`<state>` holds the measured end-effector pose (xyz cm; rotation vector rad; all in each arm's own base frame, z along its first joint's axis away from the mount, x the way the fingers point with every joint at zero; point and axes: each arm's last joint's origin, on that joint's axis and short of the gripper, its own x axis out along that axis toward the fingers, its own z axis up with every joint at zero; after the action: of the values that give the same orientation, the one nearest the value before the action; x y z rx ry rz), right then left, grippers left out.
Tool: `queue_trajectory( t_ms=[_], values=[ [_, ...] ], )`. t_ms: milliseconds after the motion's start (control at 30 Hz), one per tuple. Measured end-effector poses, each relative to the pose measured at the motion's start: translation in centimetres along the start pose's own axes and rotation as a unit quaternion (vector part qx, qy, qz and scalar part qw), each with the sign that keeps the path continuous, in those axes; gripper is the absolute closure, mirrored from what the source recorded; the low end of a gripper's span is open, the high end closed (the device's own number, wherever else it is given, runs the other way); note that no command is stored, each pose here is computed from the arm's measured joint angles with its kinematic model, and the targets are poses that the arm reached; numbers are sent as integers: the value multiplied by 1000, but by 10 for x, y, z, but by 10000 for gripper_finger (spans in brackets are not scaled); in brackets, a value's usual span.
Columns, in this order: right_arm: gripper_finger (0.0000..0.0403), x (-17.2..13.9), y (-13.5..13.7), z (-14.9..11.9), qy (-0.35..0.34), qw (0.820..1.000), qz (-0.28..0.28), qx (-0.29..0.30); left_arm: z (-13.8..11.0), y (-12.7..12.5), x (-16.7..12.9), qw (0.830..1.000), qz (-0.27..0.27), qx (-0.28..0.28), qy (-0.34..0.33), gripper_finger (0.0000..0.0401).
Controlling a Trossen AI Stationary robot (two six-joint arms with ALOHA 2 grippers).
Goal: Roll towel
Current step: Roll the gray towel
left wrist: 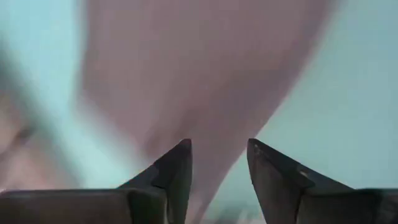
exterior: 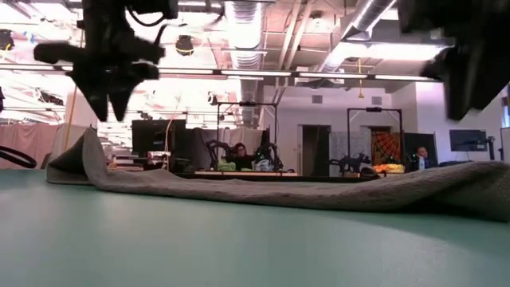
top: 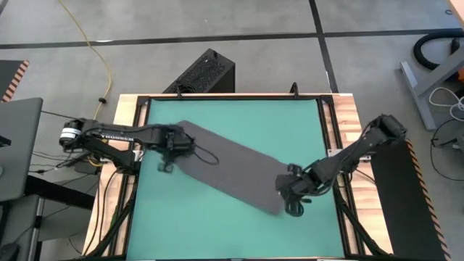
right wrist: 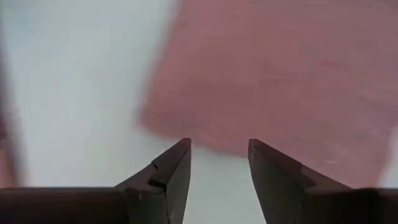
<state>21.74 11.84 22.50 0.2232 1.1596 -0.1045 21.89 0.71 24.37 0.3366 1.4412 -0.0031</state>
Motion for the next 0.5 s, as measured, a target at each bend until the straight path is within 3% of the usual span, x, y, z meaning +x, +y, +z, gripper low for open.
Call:
queue_trajectory(
  t_ms=[67,267,500],
  values=[
    [216,9,-12,-11,-29,998,-40,35,11,-13,9,998,-24,19,-59,251],
    [216,33,-38,-36,-75,978,-91,170,32,-46,26,979,12,65,-195,250],
    [220,41,-41,-39,-123,969,-101,189,38,-58,44,948,32,61,-311,250]
  ],
)
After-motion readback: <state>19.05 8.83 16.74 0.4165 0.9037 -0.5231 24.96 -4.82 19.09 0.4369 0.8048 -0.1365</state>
